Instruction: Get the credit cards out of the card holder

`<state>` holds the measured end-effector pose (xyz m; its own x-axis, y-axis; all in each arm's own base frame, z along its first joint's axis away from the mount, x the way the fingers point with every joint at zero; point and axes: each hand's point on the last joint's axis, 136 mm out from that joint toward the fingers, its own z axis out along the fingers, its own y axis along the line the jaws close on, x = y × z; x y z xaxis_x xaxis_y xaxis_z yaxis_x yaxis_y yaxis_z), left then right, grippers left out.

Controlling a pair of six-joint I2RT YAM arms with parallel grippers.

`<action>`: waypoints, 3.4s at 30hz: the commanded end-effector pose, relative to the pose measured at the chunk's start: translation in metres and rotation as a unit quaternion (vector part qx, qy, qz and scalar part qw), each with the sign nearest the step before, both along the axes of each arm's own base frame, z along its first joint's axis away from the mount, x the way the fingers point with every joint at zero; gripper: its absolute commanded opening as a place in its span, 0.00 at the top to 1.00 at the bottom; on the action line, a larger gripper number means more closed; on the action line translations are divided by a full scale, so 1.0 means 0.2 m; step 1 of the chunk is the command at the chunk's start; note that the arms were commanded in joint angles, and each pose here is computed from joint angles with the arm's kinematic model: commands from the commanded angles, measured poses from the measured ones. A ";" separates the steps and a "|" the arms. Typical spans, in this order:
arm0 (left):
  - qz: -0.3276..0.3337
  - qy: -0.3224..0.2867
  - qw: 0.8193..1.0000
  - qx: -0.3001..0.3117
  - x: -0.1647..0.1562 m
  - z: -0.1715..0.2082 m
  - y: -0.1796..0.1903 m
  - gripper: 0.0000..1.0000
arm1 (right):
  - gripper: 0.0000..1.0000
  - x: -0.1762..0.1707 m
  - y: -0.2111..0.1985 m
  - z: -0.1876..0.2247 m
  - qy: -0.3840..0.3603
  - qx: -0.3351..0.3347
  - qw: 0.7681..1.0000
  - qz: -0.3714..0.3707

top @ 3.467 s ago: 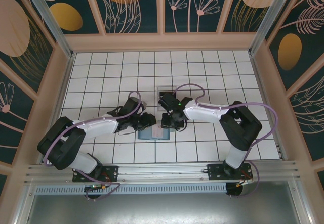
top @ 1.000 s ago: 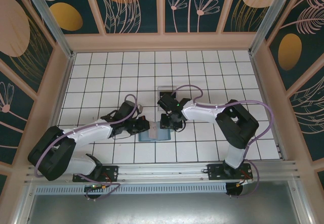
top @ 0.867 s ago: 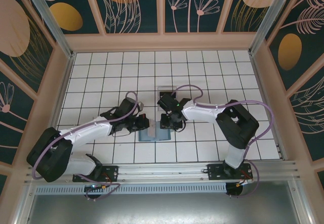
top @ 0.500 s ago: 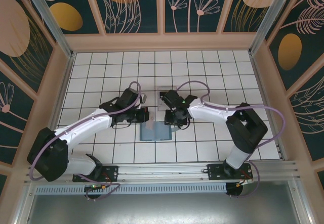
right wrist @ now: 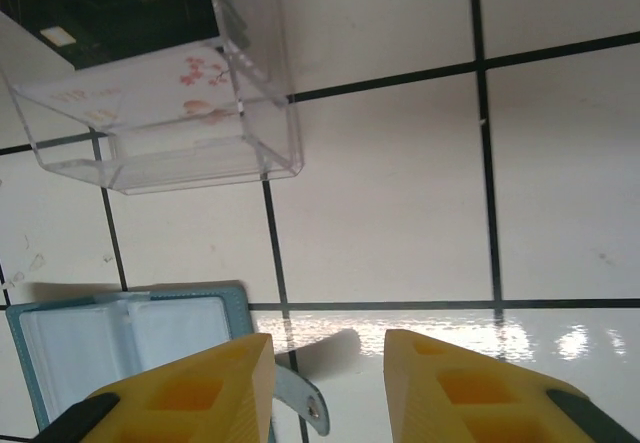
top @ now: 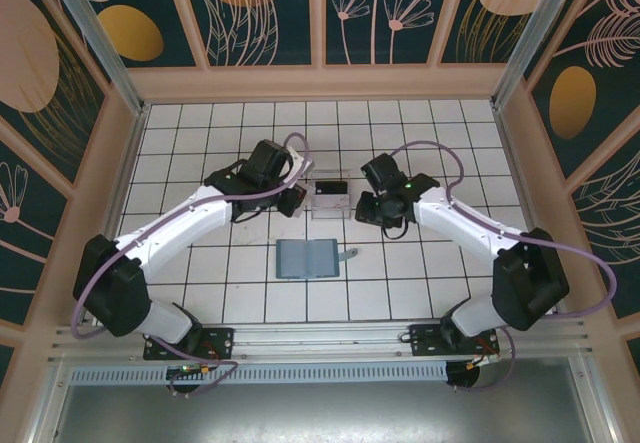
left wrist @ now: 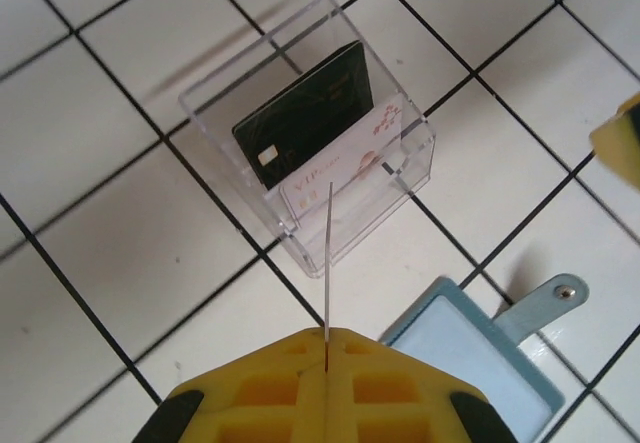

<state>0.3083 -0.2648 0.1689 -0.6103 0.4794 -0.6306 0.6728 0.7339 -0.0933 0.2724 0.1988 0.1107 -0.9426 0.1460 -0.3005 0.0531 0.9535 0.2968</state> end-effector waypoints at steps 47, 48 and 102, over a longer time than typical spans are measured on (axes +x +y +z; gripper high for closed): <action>-0.399 0.016 0.891 0.216 0.24 -0.36 -0.41 1.00 | 0.65 -0.06 -0.31 0.03 -0.010 -0.008 0.999 -0.049; -0.399 0.018 0.891 0.216 0.23 -0.37 -0.41 1.00 | 0.65 -0.06 -0.31 0.03 -0.010 -0.009 0.999 -0.050; -0.379 0.005 0.896 0.231 0.27 -0.34 -0.44 0.74 | 0.64 -0.03 -0.28 0.05 -0.013 0.009 0.999 -0.041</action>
